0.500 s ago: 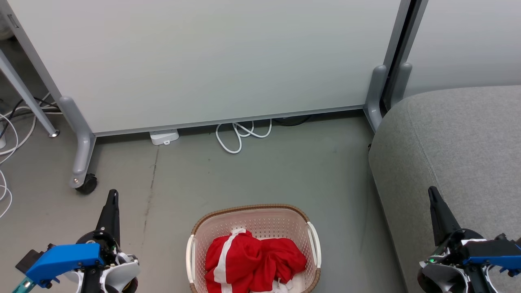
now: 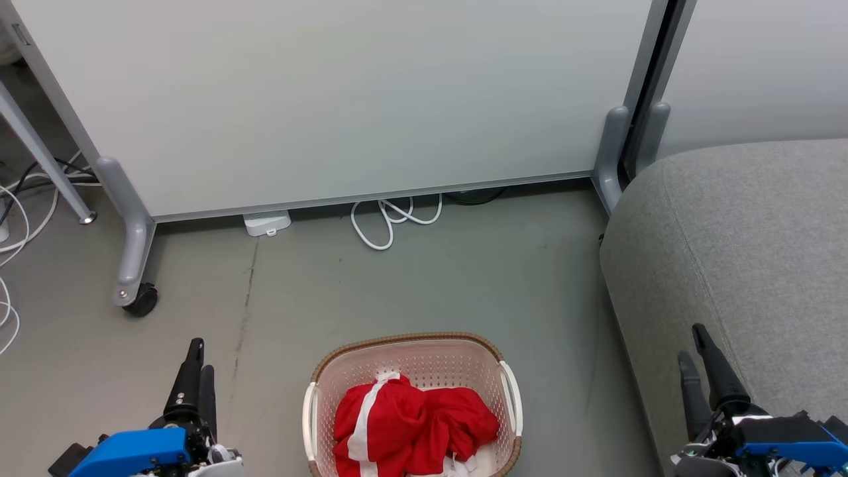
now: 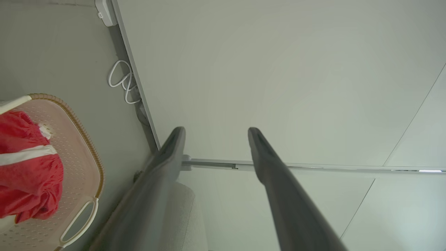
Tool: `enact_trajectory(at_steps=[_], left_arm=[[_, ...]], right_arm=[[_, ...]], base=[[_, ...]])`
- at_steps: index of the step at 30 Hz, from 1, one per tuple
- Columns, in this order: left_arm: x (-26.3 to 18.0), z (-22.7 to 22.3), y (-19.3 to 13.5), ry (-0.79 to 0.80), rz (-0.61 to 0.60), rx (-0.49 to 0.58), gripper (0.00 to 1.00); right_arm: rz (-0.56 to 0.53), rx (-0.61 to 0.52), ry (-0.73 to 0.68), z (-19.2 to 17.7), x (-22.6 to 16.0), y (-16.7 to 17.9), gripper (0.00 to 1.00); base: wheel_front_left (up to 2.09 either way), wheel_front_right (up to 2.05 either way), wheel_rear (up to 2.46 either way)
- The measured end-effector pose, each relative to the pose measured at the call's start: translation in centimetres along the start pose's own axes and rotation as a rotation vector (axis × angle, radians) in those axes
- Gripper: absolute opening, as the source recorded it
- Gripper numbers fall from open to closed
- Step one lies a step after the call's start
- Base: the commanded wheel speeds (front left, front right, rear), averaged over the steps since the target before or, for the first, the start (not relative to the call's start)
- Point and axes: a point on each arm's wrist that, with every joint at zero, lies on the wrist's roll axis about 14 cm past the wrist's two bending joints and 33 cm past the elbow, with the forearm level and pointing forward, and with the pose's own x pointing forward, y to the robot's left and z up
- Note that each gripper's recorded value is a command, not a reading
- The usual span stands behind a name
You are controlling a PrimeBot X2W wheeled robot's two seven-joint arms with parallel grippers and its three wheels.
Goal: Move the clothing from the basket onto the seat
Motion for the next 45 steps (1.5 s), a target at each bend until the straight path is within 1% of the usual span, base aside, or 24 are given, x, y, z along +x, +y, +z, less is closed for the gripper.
enact_trajectory(at_steps=[2, 5, 12, 13, 14, 17, 18, 19, 21, 32, 36, 37, 38, 39, 41, 45], left_arm=[[0.0, 0.0, 0.0, -0.003, 0.0, 0.008, 1.0], [0.1, 0.0, 0.0, -0.009, 0.004, 0.045, 1.0], [0.3, -0.5, -0.2, -0.007, 0.014, 0.192, 1.0], [0.3, -0.5, -0.2, -0.007, 0.014, 0.192, 1.0], [0.3, -0.5, -0.3, -0.008, 0.012, 0.233, 1.0], [0.4, -0.7, -0.6, -0.008, 0.005, 0.295, 1.0], [0.4, -0.7, -0.6, -0.008, 0.005, 0.295, 1.0], [0.5, -0.8, -0.7, -0.007, 0.004, 0.343, 1.0], [0.5, -0.9, -0.8, -0.005, 0.0, 0.395, 1.0], [0.4, -1.7, -0.8, 0.012, -0.014, 0.654, 1.0], [0.4, -1.9, -0.8, 0.017, -0.023, 0.741, 1.0], [0.4, -1.9, -0.8, 0.017, -0.023, 0.741, 1.0], [0.4, -2.0, -0.8, 0.02, -0.028, 0.782, 1.0], [0.4, -2.0, -0.8, 0.02, -0.028, 0.782, 1.0], [0.4, -2.4, -0.8, 0.032, -0.037, 0.844, 1.0], [0.5, -2.7, -1.0, 0.037, -0.054, 0.91, 1.0]], right_arm=[[0.001, -0.006, -0.003, 0.0, 0.0, 0.0, 1.0], [0.0, -0.043, -0.01, 0.0, 0.0, 0.1, 1.0], [0.008, -0.131, -0.023, -0.1, 0.2, 0.4, 1.0], [0.008, -0.131, -0.023, -0.1, 0.2, 0.4, 1.0], [0.008, -0.189, -0.021, -0.2, 0.3, 0.4, 1.0], [0.005, -0.279, -0.015, -0.3, 0.3, 0.3, 1.0], [0.005, -0.279, -0.015, -0.3, 0.3, 0.3, 1.0], [0.004, -0.329, -0.014, -0.4, 0.4, 0.3, 1.0], [0.006, -0.376, -0.013, -0.5, 0.4, 0.3, 1.0], [0.021, -0.64, -0.005, -0.9, 0.6, 0.6, 1.0], [0.029, -0.715, -0.007, -1.0, 0.7, 0.7, 1.0], [0.029, -0.715, -0.007, -1.0, 0.7, 0.7, 1.0], [0.032, -0.75, -0.008, -1.0, 0.7, 0.7, 1.0], [0.032, -0.75, -0.008, -1.0, 0.7, 0.7, 1.0], [0.037, -0.787, -0.009, -1.1, 0.7, 0.8, 1.0], [0.045, -0.834, -0.006, -1.3, 0.8, 0.9, 1.0]], base=[[0.0, 0.0, 0.0], [0.0, 0.0, 0.0], [0.0, 0.0, 0.0], [0.0, 0.0, 0.0], [0.0, 0.0, 0.0], [0.0, 0.0, 0.0], [0.0, 0.0, 0.0], [0.0, 0.0, 0.0], [0.0, 0.0, 0.0], [0.0, 0.0, 0.0], [0.0, 0.0, 0.0], [0.0, 0.0, 0.0], [0.0, 0.0, 0.0], [0.0, 0.0, 0.0], [0.0, 0.0, 0.0], [0.0, 0.0, 0.0]])
